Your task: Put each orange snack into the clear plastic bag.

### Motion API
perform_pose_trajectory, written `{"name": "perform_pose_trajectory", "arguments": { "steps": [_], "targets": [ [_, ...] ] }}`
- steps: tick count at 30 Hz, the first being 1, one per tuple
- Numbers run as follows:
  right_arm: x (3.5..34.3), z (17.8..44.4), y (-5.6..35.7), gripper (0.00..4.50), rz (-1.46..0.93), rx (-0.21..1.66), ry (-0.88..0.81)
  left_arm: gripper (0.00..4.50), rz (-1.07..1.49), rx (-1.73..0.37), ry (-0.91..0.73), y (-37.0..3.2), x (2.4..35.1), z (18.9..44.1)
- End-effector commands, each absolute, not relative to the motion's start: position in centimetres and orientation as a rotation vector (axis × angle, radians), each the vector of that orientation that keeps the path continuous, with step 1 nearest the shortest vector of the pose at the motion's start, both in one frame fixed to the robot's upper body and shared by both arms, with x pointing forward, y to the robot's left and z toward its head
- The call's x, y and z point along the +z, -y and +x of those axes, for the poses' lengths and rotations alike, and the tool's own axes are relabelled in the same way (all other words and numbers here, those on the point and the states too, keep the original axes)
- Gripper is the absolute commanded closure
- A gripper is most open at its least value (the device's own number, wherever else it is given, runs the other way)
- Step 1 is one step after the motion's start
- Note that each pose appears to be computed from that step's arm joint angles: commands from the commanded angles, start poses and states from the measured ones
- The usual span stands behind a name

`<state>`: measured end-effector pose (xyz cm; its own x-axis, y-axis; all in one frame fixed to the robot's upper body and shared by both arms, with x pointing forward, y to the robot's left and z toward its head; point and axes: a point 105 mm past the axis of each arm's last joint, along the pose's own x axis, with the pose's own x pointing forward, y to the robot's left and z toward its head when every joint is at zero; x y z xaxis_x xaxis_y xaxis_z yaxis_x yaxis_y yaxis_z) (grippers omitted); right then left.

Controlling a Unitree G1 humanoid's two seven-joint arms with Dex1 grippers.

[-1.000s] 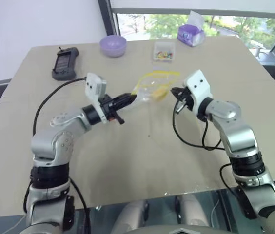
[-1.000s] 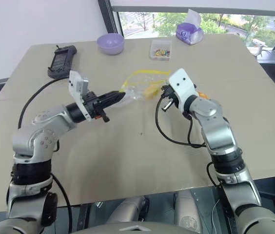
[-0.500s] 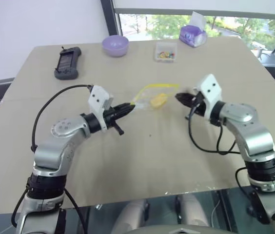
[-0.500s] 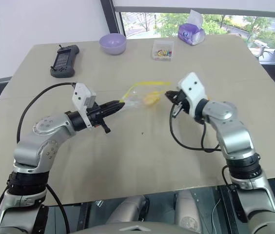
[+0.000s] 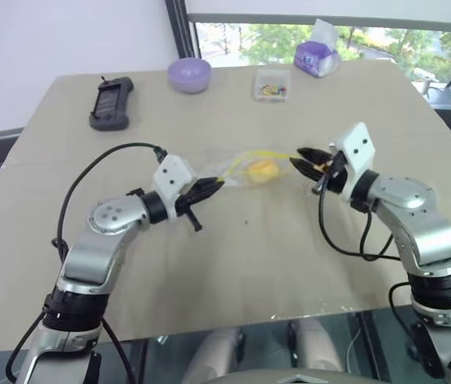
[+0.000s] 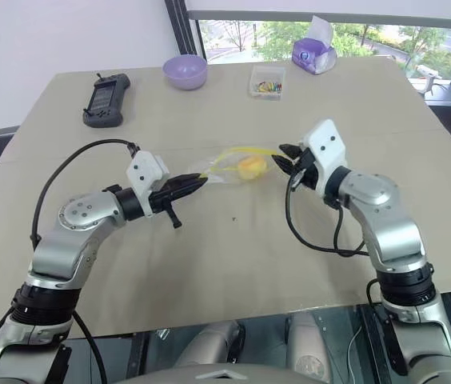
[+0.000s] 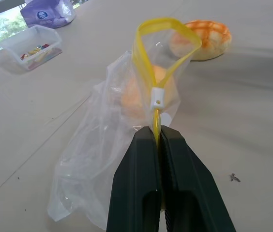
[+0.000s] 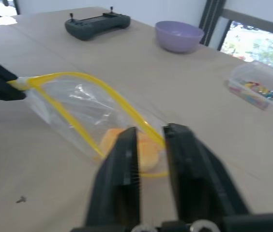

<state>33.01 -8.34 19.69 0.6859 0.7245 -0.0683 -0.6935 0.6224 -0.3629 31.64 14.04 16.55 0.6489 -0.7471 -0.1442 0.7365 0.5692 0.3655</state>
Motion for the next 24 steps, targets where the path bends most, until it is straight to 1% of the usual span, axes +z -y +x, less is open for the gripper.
{"name": "perform_pose_trajectory", "arguments": {
  "steps": [1,4,9,13,15,16,18,19,23,24],
  "targets": [
    [20.7,32.6,7.4,4.47,-0.414,0.827,0.141,4.5,0.453,-0.881,0.066,-13.7,17.2,31.5],
    [19.7,33.0,6.2,4.47,-0.436,0.837,0.118,4.5,0.457,-0.886,0.076,-13.4,17.3,31.4],
    [17.7,35.7,5.0,4.47,-0.418,0.789,0.064,4.5,0.485,-0.919,0.089,-12.7,17.1,30.9],
    [16.3,37.5,5.0,4.47,-0.39,0.726,0.022,4.5,0.533,-0.936,0.089,-12.6,16.6,30.5],
    [15.9,37.9,5.1,4.47,-0.384,0.693,0.022,4.5,0.562,-0.934,0.083,-12.9,16.2,30.4],
    [16.0,38.1,5.3,4.47,-0.365,0.643,0.041,4.5,0.583,-0.933,0.077,-13.1,15.9,30.3],
    [16.7,38.6,5.7,4.47,-0.293,0.529,0.11,4.5,0.627,-0.943,0.061,-13.4,15.1,30.0],
    [16.6,38.6,5.5,4.47,-0.235,0.508,0.112,4.5,0.643,-0.948,0.056,-13.5,14.8,29.9],
    [15.8,38.1,4.0,4.47,-0.181,0.54,0.108,4.5,0.668,-0.952,0.05,-13.8,14.4,29.8],
    [15.8,38.0,3.8,4.47,-0.269,0.539,0.139,4.5,0.671,-0.952,0.049,-13.9,14.4,29.8]
  ]
}}
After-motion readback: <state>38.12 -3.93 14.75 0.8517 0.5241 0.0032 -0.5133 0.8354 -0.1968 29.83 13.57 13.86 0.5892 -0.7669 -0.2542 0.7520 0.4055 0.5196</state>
